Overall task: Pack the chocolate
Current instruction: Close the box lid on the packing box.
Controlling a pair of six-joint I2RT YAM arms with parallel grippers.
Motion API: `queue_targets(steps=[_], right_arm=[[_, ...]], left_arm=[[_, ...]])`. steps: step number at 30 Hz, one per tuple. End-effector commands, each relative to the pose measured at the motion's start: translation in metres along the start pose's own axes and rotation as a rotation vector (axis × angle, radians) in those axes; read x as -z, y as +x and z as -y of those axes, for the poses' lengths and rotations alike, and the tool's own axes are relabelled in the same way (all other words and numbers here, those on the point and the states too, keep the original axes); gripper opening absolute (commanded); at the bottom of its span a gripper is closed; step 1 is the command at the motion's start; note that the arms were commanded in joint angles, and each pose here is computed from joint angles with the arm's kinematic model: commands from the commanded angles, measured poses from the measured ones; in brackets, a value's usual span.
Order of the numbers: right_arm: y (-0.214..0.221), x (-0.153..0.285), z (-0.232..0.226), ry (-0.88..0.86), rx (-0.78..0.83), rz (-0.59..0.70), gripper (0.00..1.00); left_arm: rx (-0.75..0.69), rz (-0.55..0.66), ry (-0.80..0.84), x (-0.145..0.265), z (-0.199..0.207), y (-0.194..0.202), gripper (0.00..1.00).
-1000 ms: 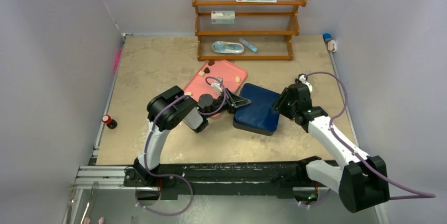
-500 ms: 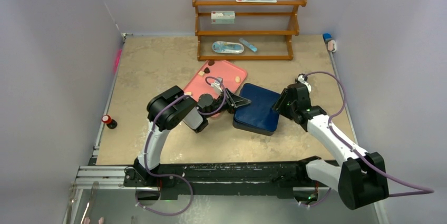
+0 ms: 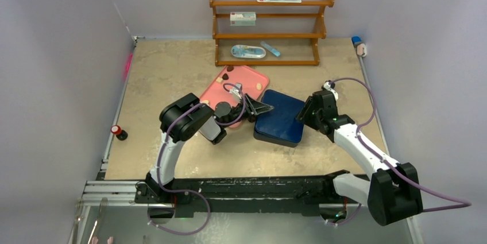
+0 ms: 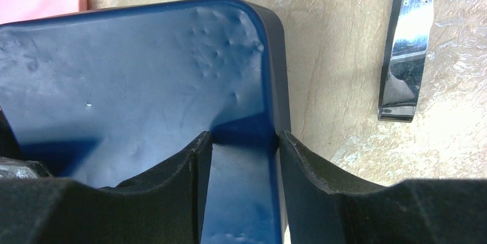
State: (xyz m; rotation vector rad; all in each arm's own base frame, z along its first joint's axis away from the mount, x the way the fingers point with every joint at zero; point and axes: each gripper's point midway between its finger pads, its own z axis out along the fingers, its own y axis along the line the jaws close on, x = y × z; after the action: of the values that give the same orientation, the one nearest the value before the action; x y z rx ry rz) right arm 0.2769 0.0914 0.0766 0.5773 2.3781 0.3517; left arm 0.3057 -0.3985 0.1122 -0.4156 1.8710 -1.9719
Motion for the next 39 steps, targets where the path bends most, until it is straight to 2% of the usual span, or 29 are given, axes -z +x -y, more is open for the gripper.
queue_targets(steps=[1,39], right_arm=[[-0.005,0.001,-0.013,-0.041,0.010,-0.001,0.48],[-0.015,-0.002,-0.016,-0.034,0.018,0.029,0.49]], left_arm=[[-0.030,0.004,0.016,0.006,0.003,-0.004,0.33],[-0.038,0.063,-0.015,0.035,0.003,-0.033,0.35]])
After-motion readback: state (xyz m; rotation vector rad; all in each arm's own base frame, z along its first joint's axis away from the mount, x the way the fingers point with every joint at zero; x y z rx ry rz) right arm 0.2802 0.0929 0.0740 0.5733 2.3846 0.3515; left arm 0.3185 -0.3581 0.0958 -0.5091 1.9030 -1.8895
